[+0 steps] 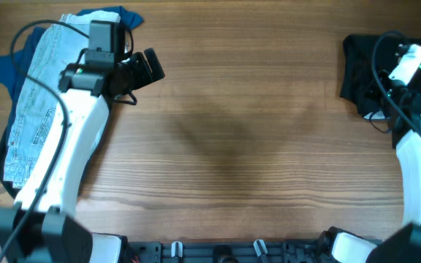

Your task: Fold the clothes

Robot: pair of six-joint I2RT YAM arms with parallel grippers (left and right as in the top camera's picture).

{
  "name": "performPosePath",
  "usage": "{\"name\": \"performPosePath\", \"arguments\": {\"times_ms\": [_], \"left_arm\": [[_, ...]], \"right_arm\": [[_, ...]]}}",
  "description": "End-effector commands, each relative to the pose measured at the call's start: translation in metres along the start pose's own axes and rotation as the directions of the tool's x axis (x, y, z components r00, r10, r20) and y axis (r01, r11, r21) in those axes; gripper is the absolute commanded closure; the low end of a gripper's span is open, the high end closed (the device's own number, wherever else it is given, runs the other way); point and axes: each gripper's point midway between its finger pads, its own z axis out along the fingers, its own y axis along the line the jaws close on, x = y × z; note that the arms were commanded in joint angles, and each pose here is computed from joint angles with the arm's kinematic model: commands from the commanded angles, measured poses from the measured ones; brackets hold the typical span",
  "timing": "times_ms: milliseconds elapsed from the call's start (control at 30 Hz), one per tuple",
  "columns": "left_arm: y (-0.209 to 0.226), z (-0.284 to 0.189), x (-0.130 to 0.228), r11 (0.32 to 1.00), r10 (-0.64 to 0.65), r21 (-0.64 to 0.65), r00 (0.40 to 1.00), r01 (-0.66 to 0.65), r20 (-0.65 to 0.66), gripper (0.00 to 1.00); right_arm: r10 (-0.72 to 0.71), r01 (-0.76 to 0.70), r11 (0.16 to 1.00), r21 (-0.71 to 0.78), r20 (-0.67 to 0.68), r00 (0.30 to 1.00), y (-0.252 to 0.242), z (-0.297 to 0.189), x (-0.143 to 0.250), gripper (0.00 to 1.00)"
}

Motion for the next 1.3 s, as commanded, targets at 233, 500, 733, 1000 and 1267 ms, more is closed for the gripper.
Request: {"name": "performPosePath", "arguments": {"times_ms": [233,500,733,1000,1267], "left_arm": [[0.007,-0.09,0.001,0.995,0.1,0.004,0.986,-0.102,0.132,0.0],[0.011,-0.097,0.012,0.912,0.409,-0.034,0.907,-0.408,0.095,0.0],[0.013,-0.097,0.015,0.913,0.407,-0.036,0.91,-0.406,0.078,0.0],[0.025,-0.096,0.038,0.927,0.371,-0.046,0.928,-0.371,-0.023,0.0],[0.025,-0.096,0.038,0.928,0.371,-0.04,0.928,-0.371,-0.025,0.0]], "right_arm": [[-0.078,0.091,0.995,-0.034,0.282,0.956,0.039,-0.098,-0.063,0.0],[-0.06,0.064,0.998,-0.014,0.202,0.978,0.029,-0.081,-0.047,0.0],[-0.036,0.037,0.999,-0.007,0.118,0.992,0.018,-0.051,-0.03,0.0],[0.001,-0.001,1.0,0.008,-0.008,1.0,0.001,-0.011,-0.002,0.0],[0.028,-0.026,0.999,0.021,-0.096,0.995,-0.01,0.014,0.022,0.0]]}}
